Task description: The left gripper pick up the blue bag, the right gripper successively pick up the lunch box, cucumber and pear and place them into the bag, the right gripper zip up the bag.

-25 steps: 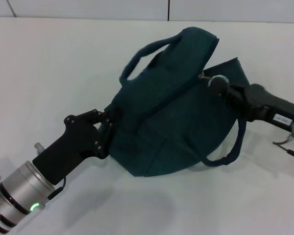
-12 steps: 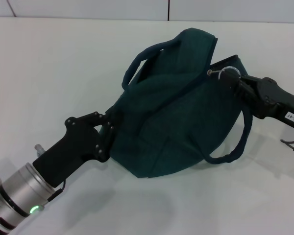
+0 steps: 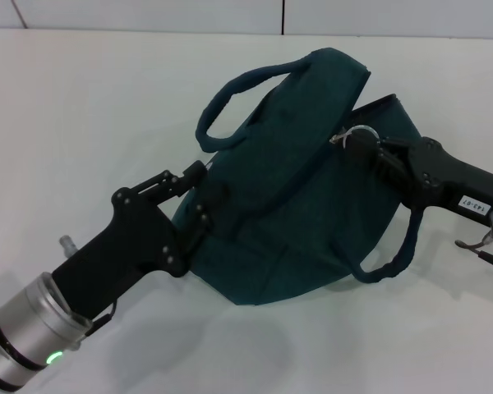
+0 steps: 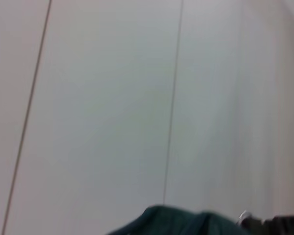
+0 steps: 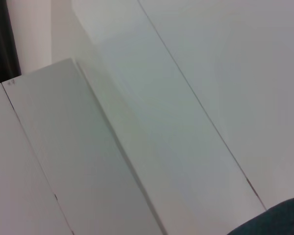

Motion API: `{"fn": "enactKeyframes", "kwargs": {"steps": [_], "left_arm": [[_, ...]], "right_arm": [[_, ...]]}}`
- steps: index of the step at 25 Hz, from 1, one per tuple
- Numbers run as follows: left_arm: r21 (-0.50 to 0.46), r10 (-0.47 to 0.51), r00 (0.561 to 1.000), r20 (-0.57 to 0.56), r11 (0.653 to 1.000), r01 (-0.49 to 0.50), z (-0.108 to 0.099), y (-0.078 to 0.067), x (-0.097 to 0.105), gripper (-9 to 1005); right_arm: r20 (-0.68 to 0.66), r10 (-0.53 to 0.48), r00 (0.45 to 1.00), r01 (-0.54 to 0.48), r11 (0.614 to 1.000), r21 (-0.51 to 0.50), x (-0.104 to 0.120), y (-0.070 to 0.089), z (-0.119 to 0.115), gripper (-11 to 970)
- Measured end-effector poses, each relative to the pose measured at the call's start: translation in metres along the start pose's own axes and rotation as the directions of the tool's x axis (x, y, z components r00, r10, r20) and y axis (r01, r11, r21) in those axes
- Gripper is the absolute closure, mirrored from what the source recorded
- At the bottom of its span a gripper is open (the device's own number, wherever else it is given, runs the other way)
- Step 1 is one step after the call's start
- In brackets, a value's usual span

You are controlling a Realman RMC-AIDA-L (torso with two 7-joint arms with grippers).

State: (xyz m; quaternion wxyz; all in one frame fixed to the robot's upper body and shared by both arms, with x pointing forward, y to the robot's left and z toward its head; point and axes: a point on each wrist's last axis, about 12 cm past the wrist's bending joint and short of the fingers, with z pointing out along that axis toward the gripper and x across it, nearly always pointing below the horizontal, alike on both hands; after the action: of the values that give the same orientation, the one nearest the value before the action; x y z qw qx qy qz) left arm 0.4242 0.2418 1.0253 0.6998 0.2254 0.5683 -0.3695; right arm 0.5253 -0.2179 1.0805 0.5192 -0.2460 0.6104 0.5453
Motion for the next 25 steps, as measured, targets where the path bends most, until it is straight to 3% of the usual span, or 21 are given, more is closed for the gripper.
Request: {"fn": "enactKeyframes", "kwargs": {"steps": [2,8,15,21,25], "left_arm": [[0.028,-0.001,1.000,0.005,1.000,0.001,0.003,-0.001,-0.001,796],[0.128,-0.016,1.000,-0.006,0.992,0.017,0.012,-0.006,-0.001,540],[0.139,-0.038,0.999,-0.001,0.990,0.038,0.019,-0.005,-0.001,342],[0.137,-0.041,0.999,-0.006,0.990,0.042,0.022,-0.003,-0.001,388],[0.135,-0.035,0.999,-0.017,0.990,0.037,0.023,-0.002,0.000,558]], "right_arm": [[-0.003,-0.002,1.000,0.002,1.000,-0.001,0.000,0.000,0.000,950],[-0.005,-0.003,1.000,0.003,1.000,-0.002,-0.001,0.000,0.001,950],[-0.004,-0.001,1.000,0.001,1.000,-0.004,0.000,0.000,0.000,950],[-0.001,0.003,1.000,-0.003,1.000,-0.004,0.002,0.001,-0.002,950],[0.004,0.005,1.000,-0.005,1.000,-0.014,0.002,0.003,-0.003,950]]}}
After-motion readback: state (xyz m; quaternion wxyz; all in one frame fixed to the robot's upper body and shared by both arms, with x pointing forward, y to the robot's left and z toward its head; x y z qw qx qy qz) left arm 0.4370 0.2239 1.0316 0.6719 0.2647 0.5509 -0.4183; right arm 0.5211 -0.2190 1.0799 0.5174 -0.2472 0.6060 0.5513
